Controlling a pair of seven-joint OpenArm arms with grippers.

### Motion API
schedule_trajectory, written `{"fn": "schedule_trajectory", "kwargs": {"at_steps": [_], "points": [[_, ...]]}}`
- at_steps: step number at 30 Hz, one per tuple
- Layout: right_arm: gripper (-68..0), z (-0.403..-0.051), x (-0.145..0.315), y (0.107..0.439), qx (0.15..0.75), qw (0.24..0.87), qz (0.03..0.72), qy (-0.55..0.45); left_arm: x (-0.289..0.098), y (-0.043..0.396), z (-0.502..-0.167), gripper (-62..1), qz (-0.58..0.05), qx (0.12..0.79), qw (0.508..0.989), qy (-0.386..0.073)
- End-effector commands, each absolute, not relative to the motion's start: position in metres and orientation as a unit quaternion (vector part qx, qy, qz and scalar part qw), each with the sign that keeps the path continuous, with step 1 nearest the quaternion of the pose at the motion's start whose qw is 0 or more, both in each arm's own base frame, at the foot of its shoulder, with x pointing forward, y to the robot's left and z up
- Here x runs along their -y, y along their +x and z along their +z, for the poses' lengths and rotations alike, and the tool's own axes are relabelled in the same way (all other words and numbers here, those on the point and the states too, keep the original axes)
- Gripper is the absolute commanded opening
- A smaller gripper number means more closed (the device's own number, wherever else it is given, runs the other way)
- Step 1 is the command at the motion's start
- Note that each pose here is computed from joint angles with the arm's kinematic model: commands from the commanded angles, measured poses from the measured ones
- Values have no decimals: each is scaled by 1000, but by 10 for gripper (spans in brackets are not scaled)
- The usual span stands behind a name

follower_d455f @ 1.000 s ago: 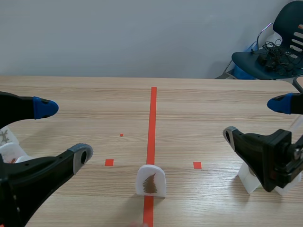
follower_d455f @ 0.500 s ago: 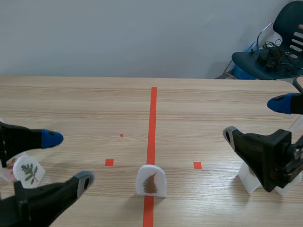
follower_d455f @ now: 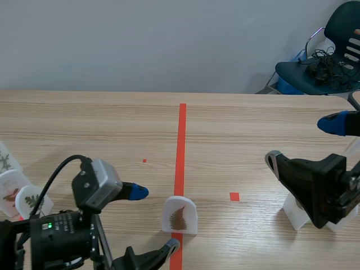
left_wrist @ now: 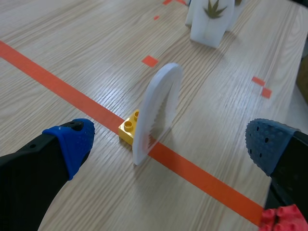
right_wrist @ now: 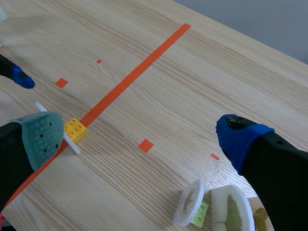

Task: Do the leaf sorting experiment

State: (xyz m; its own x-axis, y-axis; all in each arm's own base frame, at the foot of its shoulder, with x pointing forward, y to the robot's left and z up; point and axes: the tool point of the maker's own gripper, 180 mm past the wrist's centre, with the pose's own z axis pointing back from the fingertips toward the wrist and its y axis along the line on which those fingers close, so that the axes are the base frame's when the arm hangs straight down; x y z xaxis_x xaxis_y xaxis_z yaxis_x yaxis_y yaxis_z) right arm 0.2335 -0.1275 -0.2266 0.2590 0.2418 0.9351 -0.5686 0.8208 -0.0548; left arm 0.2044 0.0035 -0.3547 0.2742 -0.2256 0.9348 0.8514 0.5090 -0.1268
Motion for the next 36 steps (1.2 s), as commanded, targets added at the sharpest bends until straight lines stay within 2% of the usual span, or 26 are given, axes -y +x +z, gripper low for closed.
{"fn": "schedule_trajectory", "kwargs": {"at_steps": [1,8,11,16,18,20,24,26,29,32,36], "points": [[4,-222,128,237,559,773,260,148,5,214,-350,14,-366,496,716,-326],[4,-222,128,237,559,773,260,148,33,219,-370,14,-386,489,705,-338],[4,-222,128,237,559,773,260,148,39,221,-364,-121,-381,500,696,-347],[4,-222,128,237,559,773,260,148,39,228,-361,-407,-373,515,695,-338],[4,-222,128,237,559,773,260,148,39,228,-361,-483,-373,514,695,-338],[4,-222,128,237,559,773,260,148,39,228,-361,-530,-373,514,695,-337],[4,-222,128,237,559,773,260,148,43,223,-355,-554,-371,511,688,-357],[4,-222,128,237,559,773,260,148,45,217,-346,-554,-377,511,678,-370],[4,-222,128,237,559,773,260,148,38,213,-324,-554,-372,533,666,-366],[4,-222,128,237,559,773,260,148,19,214,-304,-554,-329,556,675,-357],[4,-222,128,237,559,773,260,148,-19,212,-298,-554,-260,570,708,-326]]}}
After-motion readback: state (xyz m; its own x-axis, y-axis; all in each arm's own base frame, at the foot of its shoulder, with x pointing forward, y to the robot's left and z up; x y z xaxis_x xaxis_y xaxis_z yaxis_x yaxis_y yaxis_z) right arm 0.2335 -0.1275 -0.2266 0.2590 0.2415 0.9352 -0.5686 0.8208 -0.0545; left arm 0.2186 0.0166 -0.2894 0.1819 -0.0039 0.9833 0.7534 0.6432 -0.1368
